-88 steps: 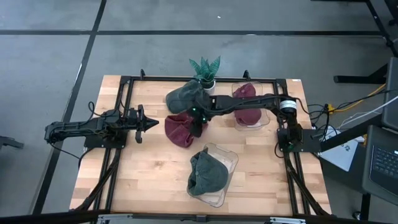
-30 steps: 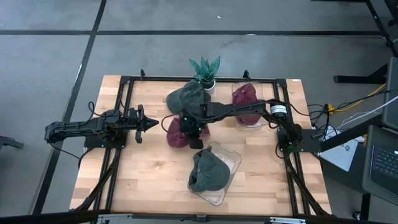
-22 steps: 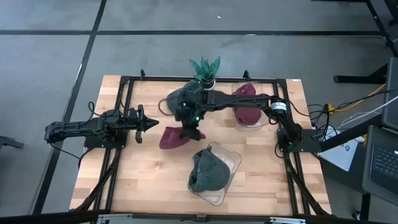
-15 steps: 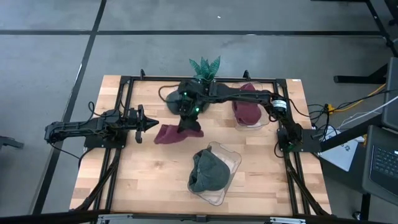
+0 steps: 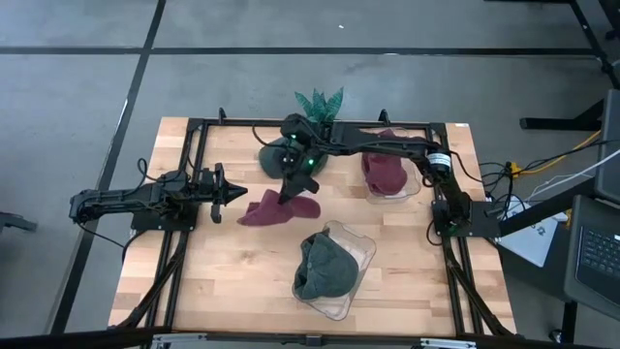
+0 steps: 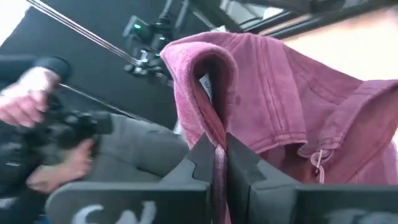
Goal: Pick & Place hat
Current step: Put the red cap into the top transparent bin
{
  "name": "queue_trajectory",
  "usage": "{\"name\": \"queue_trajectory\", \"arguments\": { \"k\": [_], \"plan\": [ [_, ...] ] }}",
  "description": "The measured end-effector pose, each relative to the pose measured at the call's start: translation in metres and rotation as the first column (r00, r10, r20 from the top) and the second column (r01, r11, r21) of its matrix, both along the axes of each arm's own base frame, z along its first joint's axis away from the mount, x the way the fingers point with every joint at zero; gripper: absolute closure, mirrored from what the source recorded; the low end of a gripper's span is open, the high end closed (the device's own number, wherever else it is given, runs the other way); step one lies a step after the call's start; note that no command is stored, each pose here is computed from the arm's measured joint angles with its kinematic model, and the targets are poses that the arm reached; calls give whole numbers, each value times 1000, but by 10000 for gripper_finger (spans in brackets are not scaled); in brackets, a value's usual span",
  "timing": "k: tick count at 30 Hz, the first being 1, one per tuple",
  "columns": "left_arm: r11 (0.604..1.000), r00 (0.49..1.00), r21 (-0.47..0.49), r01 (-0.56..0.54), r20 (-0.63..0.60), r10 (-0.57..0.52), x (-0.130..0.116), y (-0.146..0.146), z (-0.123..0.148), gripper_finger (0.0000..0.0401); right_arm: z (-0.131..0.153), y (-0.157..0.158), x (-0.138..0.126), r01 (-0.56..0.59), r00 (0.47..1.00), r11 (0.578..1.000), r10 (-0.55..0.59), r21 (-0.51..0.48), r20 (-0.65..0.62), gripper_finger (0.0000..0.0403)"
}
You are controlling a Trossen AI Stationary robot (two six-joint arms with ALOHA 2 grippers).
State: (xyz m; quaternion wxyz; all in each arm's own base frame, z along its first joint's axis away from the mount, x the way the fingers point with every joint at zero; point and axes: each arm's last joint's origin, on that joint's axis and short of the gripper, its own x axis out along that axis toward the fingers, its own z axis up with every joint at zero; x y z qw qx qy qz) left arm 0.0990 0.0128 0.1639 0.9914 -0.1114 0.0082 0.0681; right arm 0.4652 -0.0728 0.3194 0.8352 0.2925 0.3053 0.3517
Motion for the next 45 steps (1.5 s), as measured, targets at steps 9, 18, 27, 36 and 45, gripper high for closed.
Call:
{"name": "queue_trajectory", "arguments": {
  "k": [9, 18, 27, 36, 45],
  "plan": [
    [1000, 1000, 0, 0, 0, 0, 0, 0, 0, 395, -9, -6, 5, -23, 1000, 992, 24, 124, -11, 387],
    [1000, 1000, 0, 0, 0, 0, 0, 0, 0, 393, 24, -14, -32, -11, 1000, 999, 12, 49, -10, 387],
    [1000, 1000, 0, 0, 0, 0, 0, 0, 0, 393, 58, -26, -81, -31, 999, 999, 31, -13, 33, 387],
    [1000, 1000, 0, 0, 0, 0, 0, 0, 0, 390, 85, -33, -137, -42, 997, 995, 48, -93, 62, 387],
    [1000, 1000, 0, 0, 0, 0, 0, 0, 0, 392, 104, -34, -195, -2, 1000, 987, -2, -162, -26, 387]
  ]
}}
